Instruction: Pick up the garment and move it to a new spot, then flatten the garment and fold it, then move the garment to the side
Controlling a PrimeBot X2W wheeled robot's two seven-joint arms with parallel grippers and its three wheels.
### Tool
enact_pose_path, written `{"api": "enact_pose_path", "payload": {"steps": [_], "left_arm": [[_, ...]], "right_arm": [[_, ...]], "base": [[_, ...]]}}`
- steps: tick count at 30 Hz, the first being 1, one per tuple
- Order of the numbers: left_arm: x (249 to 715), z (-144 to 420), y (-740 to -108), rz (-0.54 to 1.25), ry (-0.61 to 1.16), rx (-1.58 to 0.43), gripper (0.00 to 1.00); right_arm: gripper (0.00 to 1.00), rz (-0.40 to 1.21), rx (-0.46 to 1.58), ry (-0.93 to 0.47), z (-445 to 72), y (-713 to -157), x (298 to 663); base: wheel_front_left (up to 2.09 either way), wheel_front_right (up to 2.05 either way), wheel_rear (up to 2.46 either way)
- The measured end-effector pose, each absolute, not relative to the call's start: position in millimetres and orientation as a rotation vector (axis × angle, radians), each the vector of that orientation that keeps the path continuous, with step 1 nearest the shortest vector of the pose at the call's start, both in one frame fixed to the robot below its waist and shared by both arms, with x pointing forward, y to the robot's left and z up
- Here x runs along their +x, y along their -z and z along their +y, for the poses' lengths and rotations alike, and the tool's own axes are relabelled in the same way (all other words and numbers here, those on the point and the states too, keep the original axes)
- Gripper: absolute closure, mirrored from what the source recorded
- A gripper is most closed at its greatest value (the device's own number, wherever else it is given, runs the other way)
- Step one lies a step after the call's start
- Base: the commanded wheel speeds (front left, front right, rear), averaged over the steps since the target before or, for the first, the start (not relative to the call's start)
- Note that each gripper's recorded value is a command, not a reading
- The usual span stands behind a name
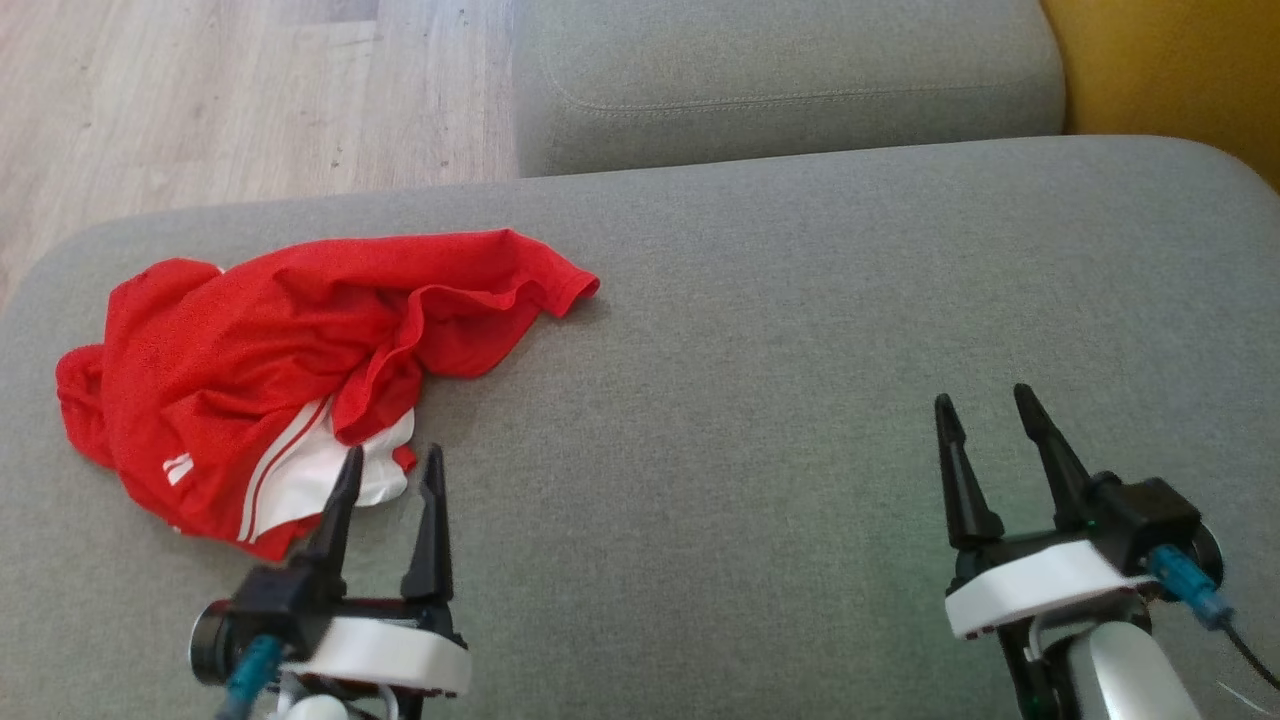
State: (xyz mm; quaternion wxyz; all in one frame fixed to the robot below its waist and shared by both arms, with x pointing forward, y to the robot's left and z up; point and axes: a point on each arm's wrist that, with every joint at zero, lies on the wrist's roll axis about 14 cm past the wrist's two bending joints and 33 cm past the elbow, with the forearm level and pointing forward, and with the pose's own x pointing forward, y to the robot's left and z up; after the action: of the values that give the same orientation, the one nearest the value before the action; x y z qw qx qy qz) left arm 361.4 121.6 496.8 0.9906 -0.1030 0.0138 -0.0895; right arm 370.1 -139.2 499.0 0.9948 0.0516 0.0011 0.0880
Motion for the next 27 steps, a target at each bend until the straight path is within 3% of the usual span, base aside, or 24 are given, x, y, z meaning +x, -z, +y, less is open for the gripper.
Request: {"api": "enact_pose_path", "payload": {"steps": [13, 27], "left_arm": [[355.1, 111.1, -488.2, 0.010, 0.220, 0.054, 0.00], [358.4, 119.8, -510.3, -0.066, 0.175, -0.114, 0.00]], "right_arm": [[0.00, -0.053, -0.060, -0.240, -123.4, -509.2, 368.7], [0.00, -0.090, 0.084, -0.212, -128.6, -515.3, 368.2]], "base": [[0.00, 0.00, 0.00], [0.00, 0.00, 0.00]]}}
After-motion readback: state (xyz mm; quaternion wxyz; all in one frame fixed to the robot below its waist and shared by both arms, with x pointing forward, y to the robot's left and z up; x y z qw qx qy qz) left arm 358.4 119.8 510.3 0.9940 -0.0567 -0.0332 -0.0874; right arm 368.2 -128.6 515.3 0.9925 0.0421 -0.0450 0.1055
